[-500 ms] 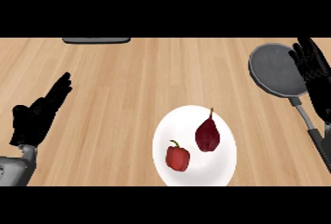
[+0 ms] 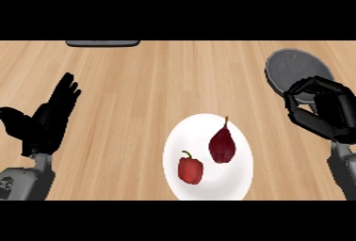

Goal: Pick the pear from the plate and place it in the pan

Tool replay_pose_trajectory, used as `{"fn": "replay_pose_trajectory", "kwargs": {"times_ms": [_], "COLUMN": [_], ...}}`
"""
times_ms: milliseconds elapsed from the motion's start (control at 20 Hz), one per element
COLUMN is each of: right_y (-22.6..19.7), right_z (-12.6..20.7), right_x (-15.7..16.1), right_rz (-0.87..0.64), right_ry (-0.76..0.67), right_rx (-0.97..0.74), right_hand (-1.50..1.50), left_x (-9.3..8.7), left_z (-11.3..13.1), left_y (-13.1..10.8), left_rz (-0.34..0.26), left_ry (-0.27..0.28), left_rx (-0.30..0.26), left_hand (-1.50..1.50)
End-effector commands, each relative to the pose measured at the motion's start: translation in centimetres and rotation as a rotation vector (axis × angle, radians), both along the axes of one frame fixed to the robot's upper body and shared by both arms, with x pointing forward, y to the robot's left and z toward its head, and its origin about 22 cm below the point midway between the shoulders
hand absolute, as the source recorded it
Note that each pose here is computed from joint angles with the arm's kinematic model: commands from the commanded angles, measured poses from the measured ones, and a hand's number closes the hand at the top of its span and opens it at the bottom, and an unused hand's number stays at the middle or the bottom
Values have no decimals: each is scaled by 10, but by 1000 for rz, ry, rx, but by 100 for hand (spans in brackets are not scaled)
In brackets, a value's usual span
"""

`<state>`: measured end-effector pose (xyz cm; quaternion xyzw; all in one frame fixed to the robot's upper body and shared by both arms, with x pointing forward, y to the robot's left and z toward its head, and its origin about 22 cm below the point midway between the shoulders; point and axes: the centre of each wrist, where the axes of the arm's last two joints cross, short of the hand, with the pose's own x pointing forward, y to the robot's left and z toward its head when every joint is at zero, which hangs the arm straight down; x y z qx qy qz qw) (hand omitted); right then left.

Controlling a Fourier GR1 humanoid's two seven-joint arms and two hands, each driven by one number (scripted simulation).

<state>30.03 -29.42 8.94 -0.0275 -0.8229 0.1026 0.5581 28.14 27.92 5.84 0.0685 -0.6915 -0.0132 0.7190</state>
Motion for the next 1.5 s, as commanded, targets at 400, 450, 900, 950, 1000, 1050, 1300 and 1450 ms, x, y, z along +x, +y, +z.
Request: {"fn": "replay_pose_trajectory", "kwargs": {"times_ms": [400,450,900,950,1000,1050,1300,1450], "right_y": [-62,-65,-7,5,2,8,36,47], "right_z": [-2,10,68,69,71,71,64,57], "right_x": [-60,-58,-30,-35,-15,-15,-20,-7], "right_rz": [-49,-42,28,44,32,44,202,273], "right_ry": [-46,-57,38,60,85,105,247,367], "right_rx": [-437,-452,-802,-834,-856,-893,-1090,-1156], "right_hand": [-150,-150,-150,-150,-150,-150,-150,-150], "left_x": [3,7,-1,-7,-7,-6,1,-9], "left_z": [-3,13,-4,-11,7,3,-3,-4], "left_y": [-10,-2,-20,-18,-3,-14,-5,-24], "left_rz": [21,13,7,-2,-18,-11,4,-22], "left_ry": [5,-6,12,11,-5,3,7,3], "left_rx": [-90,-77,-74,-83,-74,-82,-84,-82], "left_hand": [0,0,0,0,0,0,0,0]}}
